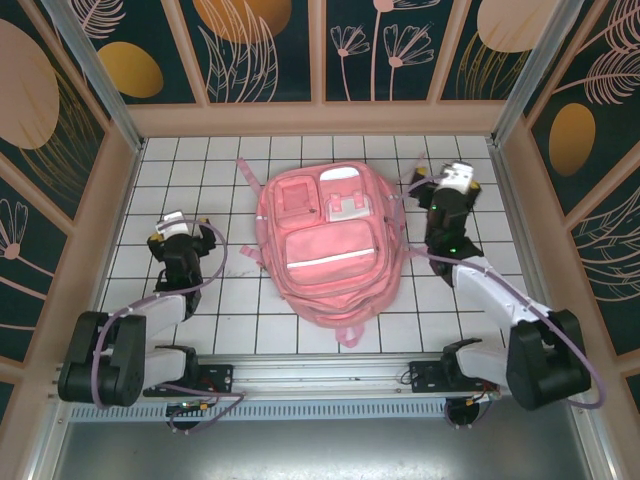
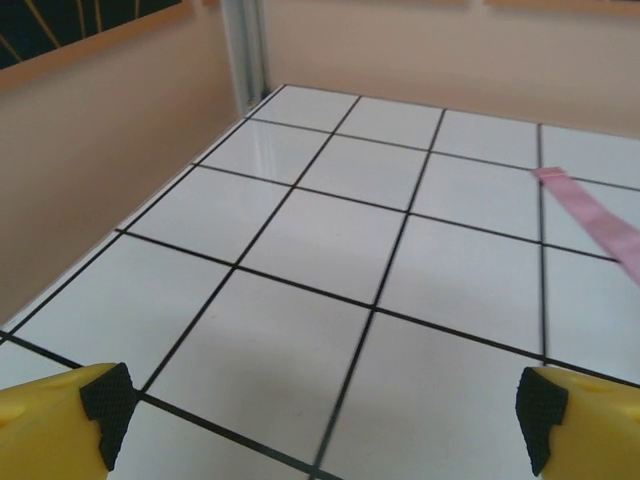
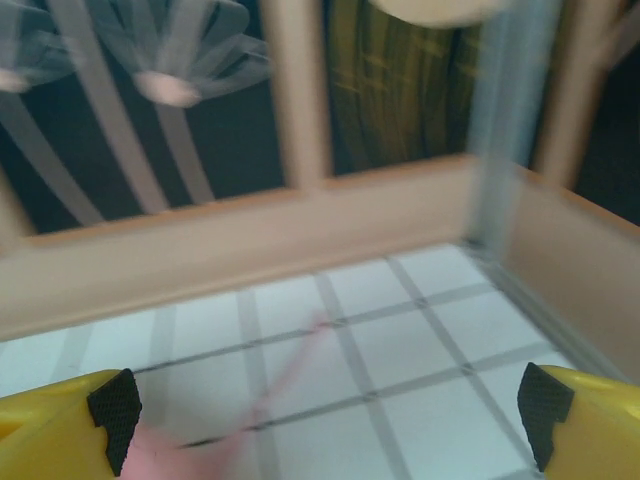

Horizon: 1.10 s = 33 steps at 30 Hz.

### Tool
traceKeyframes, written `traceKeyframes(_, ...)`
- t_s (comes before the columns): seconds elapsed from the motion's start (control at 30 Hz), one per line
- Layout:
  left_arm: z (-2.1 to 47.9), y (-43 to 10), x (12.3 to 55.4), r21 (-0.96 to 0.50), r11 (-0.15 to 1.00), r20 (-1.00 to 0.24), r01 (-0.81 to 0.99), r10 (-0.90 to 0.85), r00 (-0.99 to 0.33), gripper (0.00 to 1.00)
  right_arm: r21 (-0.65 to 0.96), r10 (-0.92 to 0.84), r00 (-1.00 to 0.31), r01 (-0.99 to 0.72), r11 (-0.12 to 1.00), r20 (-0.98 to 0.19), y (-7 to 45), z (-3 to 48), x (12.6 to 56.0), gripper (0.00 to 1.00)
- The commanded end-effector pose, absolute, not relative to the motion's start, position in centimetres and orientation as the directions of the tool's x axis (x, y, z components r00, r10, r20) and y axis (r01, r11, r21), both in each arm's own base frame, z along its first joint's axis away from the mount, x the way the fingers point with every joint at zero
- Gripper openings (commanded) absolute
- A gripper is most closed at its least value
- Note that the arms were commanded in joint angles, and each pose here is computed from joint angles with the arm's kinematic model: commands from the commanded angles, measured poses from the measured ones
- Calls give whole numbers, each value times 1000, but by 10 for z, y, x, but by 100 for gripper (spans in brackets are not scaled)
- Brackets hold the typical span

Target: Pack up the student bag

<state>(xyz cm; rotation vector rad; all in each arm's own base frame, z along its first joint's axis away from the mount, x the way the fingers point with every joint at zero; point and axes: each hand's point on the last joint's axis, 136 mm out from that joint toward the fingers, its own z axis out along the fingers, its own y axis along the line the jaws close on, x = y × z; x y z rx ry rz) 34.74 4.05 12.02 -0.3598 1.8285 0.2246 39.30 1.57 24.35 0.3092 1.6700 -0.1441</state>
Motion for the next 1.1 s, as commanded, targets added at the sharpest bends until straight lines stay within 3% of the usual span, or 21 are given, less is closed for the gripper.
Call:
traceKeyframes(0.0,141,40,362,-108,938,-976,-330,-163,-144,99,113,165,-98,401,909,-981,-25,201,387,99)
traceKeyframes(0.03,146,43,364,-147,927,-977,-344,-189,-94,99,83,152,-133,419,904,-979,-32,184,384,99)
traceKeyframes(0.1,144,47,372,-106,925,-980,-364,-160,-121,99,114,189,-137,426,897,-972,-40,157,374,99)
traceKeyframes(0.17,153,36,374,-62,957,-994,-285,-86,-70,99,145,205,-122,380,914,-971,-39,143,362,99)
traceKeyframes(0.3,145,36,361,-101,965,-995,-242,-102,8,99,98,120,-95,209,973,-988,-20,145,360,99)
traceKeyframes(0.37,134,19,377,-50,987,-993,-150,-65,-99,99,67,80,-79,153,986,-994,-13,147,362,99)
traceKeyframes(0.5,135,20,379,-59,988,-993,-142,-72,-89,99,113,109,31,178,977,-994,-28,141,346,99)
traceKeyframes(0.57,135,20,379,-58,988,-993,-143,-71,-89,99,116,140,-122,186,976,-983,-28,121,373,99)
traceKeyframes(0.77,134,20,378,-59,988,-993,-141,-72,-93,99,132,151,-92,185,974,-984,-31,125,370,99)
traceKeyframes(0.87,135,20,378,-58,989,-993,-139,-71,-90,99,95,98,-146,22,995,-985,-6,121,377,99)
traceKeyframes(1.07,136,17,377,-54,991,-994,-123,-65,-87,99,111,115,-144,37,993,-983,-10,121,378,99)
